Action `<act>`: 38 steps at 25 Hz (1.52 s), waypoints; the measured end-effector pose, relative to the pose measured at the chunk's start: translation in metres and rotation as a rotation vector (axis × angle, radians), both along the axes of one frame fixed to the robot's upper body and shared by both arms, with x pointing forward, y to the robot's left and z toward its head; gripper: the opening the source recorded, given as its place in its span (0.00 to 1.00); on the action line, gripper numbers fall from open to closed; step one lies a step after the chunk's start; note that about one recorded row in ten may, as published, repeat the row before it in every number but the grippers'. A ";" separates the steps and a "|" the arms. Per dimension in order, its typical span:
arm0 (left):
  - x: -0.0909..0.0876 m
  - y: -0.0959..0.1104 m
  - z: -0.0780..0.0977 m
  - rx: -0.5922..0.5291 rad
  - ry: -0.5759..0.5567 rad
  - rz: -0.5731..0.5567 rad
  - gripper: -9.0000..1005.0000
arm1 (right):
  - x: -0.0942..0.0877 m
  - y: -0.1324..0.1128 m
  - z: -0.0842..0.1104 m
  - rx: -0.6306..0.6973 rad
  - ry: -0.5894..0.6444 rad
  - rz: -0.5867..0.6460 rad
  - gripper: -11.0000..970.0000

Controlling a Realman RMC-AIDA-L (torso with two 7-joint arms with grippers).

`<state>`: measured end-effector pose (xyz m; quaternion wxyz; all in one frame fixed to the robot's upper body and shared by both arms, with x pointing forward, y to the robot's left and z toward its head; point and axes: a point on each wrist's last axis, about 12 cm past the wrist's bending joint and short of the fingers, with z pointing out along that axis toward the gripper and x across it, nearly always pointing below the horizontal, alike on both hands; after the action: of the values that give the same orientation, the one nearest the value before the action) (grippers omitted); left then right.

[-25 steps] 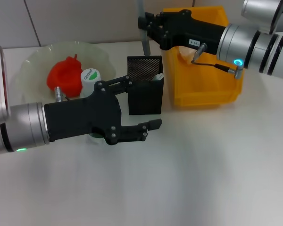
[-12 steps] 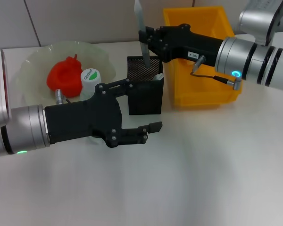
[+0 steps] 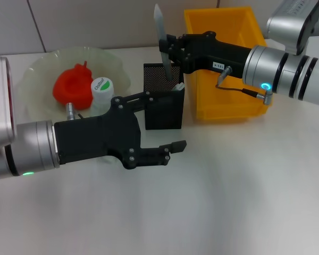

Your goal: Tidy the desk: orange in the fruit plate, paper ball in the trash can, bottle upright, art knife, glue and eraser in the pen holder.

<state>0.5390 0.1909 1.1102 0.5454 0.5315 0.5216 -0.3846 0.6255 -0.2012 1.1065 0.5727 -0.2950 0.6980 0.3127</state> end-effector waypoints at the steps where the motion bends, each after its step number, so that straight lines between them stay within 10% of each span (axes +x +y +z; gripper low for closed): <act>1: 0.000 0.000 0.000 0.000 0.000 0.000 0.80 | 0.000 0.000 0.000 -0.002 0.003 -0.002 0.14; 38: 0.001 -0.002 0.000 0.006 -0.014 -0.008 0.80 | 0.012 0.005 -0.005 -0.083 0.007 -0.056 0.13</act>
<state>0.5397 0.1885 1.1101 0.5459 0.5380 0.5170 -0.3812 0.6378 -0.1958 1.1013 0.5662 -0.2975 0.7203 0.2685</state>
